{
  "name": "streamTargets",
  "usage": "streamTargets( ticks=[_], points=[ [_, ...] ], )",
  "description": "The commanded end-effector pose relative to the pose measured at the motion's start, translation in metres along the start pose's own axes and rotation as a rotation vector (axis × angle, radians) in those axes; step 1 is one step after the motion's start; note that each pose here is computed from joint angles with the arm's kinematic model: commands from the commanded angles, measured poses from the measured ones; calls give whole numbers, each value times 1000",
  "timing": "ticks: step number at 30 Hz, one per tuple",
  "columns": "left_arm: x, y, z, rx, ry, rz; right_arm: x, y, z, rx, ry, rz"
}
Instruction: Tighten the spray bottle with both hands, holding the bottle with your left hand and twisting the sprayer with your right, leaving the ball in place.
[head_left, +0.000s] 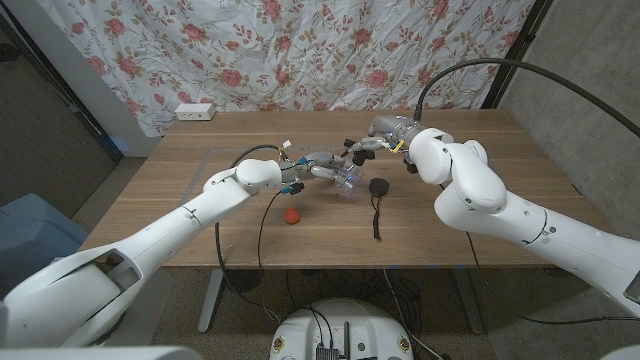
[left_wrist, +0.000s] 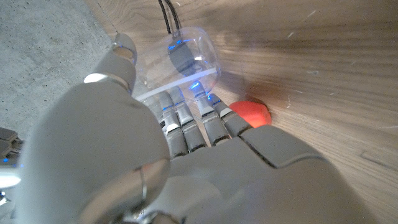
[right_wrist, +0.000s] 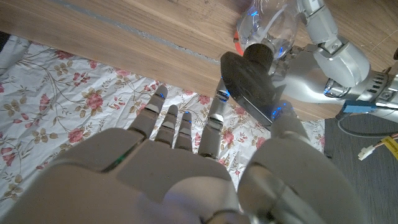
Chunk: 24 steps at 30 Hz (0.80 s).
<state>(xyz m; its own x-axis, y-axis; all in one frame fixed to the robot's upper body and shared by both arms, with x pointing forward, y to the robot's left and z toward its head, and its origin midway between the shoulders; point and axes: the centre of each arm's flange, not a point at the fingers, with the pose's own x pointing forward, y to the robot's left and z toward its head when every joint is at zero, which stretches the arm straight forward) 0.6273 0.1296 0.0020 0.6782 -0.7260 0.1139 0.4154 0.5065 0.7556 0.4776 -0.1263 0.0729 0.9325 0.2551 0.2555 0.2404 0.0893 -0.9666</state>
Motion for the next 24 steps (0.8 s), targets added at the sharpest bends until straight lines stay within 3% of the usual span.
streamTargets(
  ticks=[1, 24],
  points=[
    [2, -1, -1, -4, -10, 9, 1, -1, 1, 4, 16, -24],
    [-1, -4, -2, -9, -26, 18, 2, 1, 9, 13, 24, -70]
  ],
)
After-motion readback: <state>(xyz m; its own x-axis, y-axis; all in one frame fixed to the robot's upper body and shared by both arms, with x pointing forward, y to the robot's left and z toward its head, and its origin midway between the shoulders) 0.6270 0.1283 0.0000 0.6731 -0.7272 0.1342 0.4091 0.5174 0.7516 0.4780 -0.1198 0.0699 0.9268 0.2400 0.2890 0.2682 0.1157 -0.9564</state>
